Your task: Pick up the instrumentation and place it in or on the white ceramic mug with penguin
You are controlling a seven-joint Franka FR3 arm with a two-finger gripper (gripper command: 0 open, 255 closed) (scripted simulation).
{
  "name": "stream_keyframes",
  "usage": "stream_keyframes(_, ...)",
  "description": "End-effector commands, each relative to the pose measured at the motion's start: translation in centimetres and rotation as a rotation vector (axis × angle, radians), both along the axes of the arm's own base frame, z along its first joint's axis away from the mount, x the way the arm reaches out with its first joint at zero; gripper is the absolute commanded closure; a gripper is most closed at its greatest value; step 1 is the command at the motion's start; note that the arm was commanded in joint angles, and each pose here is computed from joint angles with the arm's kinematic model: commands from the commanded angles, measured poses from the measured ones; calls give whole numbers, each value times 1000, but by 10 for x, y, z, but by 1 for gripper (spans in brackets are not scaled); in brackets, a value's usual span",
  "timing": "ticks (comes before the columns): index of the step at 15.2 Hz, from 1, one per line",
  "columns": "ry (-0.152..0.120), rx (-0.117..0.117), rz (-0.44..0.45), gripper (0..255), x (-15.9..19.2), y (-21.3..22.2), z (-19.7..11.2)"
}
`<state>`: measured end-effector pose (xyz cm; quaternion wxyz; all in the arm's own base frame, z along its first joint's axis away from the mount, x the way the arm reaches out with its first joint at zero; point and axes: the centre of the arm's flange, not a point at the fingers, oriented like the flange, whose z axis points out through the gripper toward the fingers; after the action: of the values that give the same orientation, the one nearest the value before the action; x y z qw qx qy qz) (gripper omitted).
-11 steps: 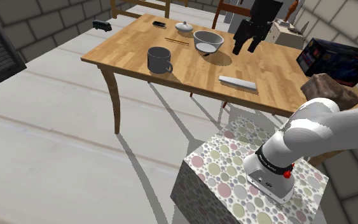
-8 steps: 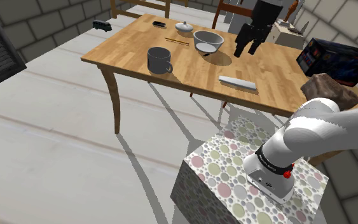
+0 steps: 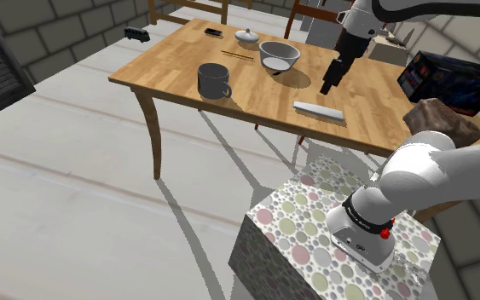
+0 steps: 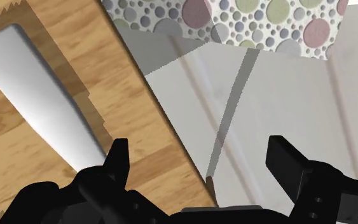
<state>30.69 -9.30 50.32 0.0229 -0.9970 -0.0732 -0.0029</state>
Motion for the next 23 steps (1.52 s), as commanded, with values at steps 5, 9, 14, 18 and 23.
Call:
stream_keyframes(5, -3, -22, 182, 0, 14, -56, -51)
stream_keyframes(9, -3, -35, 299, 0, 29, -92, -85)
stream_keyframes(14, -4, -52, 446, 0, 53, -134, -127)
stream_keyframes(18, -4, -56, 478, 0, 59, -143, -146)
stream_keyframes(23, -4, -56, 478, 0, 59, -143, -176)
